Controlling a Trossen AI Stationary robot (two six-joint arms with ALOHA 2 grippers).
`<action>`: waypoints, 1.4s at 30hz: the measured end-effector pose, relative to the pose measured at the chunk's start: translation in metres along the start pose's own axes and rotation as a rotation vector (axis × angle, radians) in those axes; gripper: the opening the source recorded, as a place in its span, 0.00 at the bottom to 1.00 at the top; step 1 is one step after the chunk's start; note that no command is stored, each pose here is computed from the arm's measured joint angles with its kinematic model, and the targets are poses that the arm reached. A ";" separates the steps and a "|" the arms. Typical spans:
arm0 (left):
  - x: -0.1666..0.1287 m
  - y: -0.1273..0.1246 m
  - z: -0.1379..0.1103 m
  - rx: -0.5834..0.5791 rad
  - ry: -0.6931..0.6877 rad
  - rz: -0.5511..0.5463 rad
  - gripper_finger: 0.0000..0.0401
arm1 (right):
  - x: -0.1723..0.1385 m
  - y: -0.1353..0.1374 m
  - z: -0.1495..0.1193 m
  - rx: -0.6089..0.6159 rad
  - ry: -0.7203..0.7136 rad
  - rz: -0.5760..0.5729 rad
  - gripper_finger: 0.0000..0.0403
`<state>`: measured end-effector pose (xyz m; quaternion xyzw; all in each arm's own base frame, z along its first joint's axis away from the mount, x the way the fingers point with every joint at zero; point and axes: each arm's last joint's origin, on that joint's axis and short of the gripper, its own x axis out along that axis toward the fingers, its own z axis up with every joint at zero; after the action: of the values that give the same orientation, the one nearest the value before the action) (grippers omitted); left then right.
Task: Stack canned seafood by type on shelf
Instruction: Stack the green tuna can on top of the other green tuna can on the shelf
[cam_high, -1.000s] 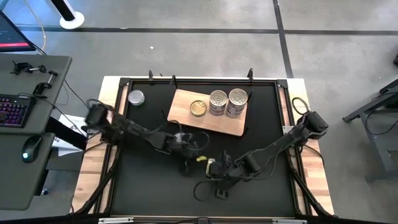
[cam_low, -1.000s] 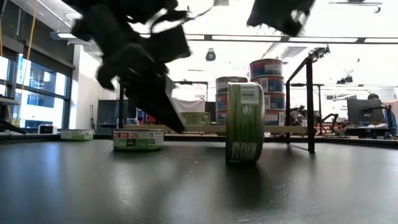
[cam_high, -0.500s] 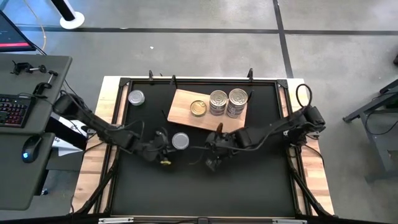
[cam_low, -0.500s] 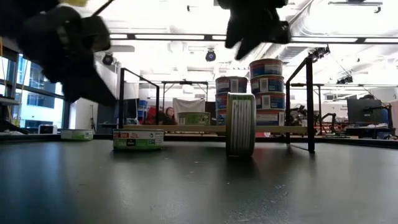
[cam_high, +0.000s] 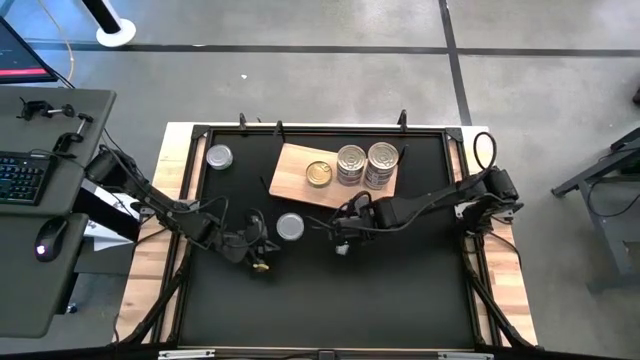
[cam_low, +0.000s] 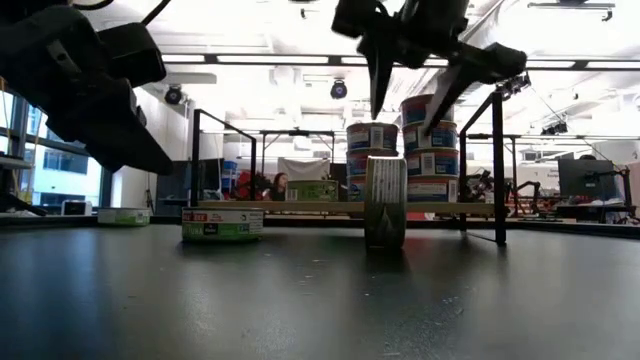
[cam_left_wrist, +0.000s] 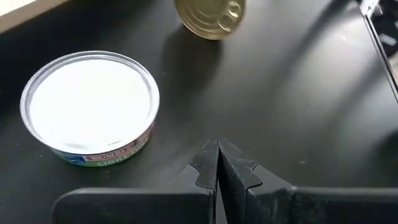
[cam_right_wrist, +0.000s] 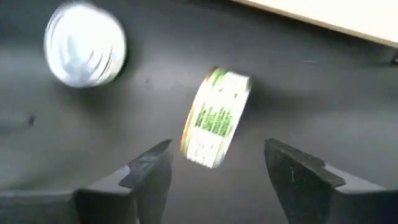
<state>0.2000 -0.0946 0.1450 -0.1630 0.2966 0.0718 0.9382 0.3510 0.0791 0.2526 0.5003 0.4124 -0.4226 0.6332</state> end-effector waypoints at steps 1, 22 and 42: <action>0.000 0.000 0.000 0.015 0.008 -0.010 0.00 | 0.002 0.000 0.000 0.027 -0.010 -0.010 0.60; -0.001 -0.005 -0.002 0.075 0.060 -0.113 0.00 | 0.062 0.014 -0.012 0.113 0.076 -0.053 0.51; -0.065 -0.021 0.084 0.007 -0.457 -0.279 0.00 | 0.019 0.071 0.100 -0.048 -0.395 0.276 0.29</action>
<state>0.1968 -0.0876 0.2525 -0.1786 0.0522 -0.0244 0.9822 0.4344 -0.0110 0.2705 0.4444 0.2184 -0.4117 0.7651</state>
